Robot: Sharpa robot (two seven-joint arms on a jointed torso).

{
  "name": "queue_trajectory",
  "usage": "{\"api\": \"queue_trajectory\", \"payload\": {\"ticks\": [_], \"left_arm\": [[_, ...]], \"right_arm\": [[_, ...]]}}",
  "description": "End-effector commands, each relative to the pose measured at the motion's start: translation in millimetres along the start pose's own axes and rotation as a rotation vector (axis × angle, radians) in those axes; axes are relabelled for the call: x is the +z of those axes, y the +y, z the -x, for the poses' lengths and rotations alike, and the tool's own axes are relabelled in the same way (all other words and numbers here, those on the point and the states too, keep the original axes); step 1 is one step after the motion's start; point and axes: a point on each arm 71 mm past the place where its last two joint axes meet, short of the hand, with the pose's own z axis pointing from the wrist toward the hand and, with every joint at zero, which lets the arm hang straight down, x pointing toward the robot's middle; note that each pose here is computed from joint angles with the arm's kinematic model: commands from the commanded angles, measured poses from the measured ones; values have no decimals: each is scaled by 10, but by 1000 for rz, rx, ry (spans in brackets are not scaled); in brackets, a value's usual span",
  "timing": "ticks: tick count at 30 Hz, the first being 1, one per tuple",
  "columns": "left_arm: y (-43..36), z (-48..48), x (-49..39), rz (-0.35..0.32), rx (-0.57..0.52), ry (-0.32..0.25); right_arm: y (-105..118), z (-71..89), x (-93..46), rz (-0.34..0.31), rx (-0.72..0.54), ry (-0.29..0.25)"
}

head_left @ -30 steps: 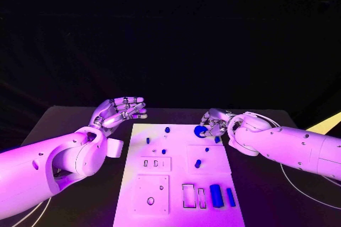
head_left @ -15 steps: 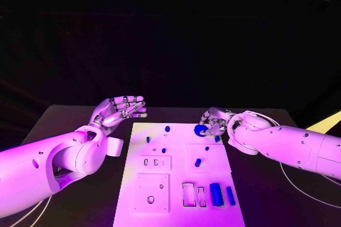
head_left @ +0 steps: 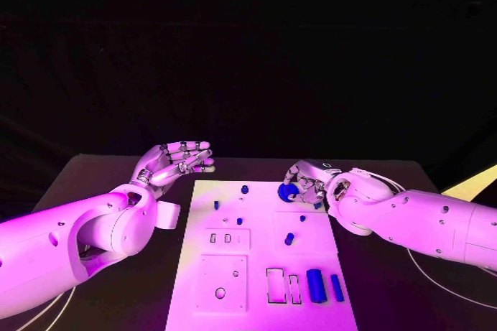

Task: Assemble the parts on the task board

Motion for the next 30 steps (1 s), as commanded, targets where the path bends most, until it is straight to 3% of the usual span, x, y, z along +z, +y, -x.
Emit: {"api": "queue_trajectory", "payload": {"ticks": [1,8,15,30], "left_arm": [[-9,-21,8,-6,-11,16],[-5,-22,12,-3,-10,15],[-2,-42,18,-1,-13,19],[5,-72,33,-1,-17,25]], "right_arm": [[193,64,-14,75,-81,-94],[596,35,7,156,-104,-128],[941,-52,105,214,-110,-127],[1124,-341,290,224,-117,-65]]}}
